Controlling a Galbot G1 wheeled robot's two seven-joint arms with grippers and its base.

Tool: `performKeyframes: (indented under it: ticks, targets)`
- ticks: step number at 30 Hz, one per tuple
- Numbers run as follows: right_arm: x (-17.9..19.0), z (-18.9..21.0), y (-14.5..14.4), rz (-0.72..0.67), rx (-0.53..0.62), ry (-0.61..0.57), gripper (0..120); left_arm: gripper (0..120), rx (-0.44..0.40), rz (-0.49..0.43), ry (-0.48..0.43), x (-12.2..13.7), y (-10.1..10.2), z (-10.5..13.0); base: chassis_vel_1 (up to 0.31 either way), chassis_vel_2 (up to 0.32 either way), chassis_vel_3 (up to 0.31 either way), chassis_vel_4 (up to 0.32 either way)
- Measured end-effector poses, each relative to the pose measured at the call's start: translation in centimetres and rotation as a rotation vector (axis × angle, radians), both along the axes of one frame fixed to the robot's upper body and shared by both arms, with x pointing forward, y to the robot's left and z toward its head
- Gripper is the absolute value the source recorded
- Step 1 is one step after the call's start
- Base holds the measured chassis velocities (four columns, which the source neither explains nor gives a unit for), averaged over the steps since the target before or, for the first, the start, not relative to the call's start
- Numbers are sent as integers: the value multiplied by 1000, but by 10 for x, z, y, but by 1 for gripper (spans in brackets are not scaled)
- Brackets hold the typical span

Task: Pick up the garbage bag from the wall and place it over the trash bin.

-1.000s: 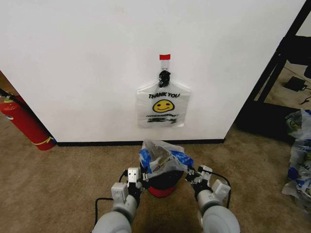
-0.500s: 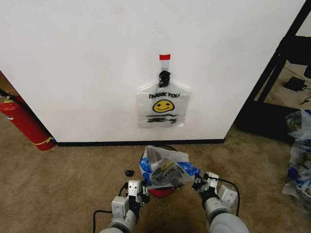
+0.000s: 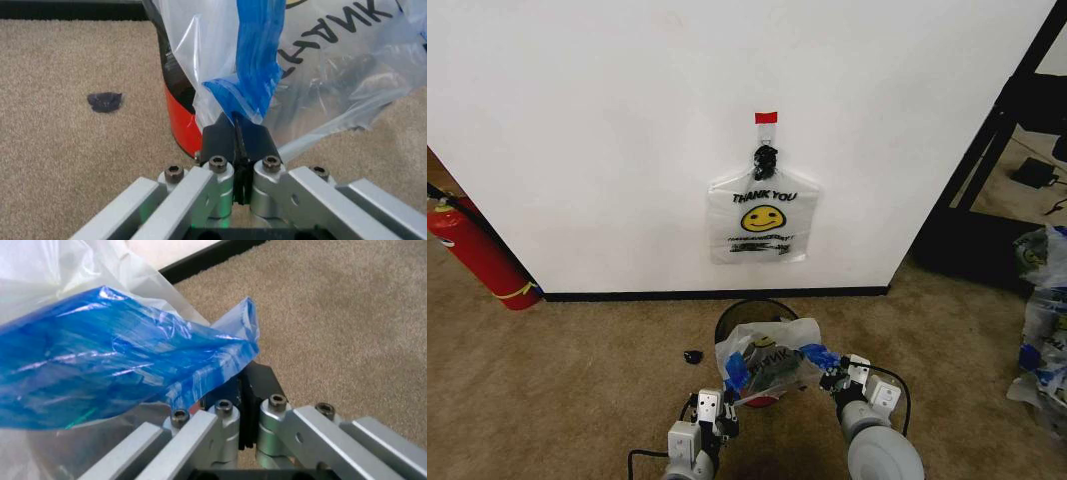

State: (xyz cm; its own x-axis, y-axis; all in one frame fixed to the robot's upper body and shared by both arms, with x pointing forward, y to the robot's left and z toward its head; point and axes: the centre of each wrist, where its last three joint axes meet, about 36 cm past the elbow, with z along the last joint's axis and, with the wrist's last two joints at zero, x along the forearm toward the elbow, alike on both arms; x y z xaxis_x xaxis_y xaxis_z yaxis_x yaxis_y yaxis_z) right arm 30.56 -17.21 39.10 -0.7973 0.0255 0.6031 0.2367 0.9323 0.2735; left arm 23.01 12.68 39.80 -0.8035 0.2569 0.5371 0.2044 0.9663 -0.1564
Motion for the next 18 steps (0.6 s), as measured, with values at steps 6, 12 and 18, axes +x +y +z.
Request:
performKeyframes:
  ticks: [6, 12, 18]
  targets:
    - [4, -5, -1, 0, -7, 6, 0, 0, 3, -4, 17, -1, 2, -2, 0, 0, 0, 0]
    - [15, -13, 1, -8, -5, 11, 0, 0, 17, -4, 15, 7, -1, -13, 0, 0, 0, 0]
    - [28, -25, 4, -19, -7, 22, 0, 0, 28, -15, 19, 13, -7, -23, 0, 0, 0, 0]
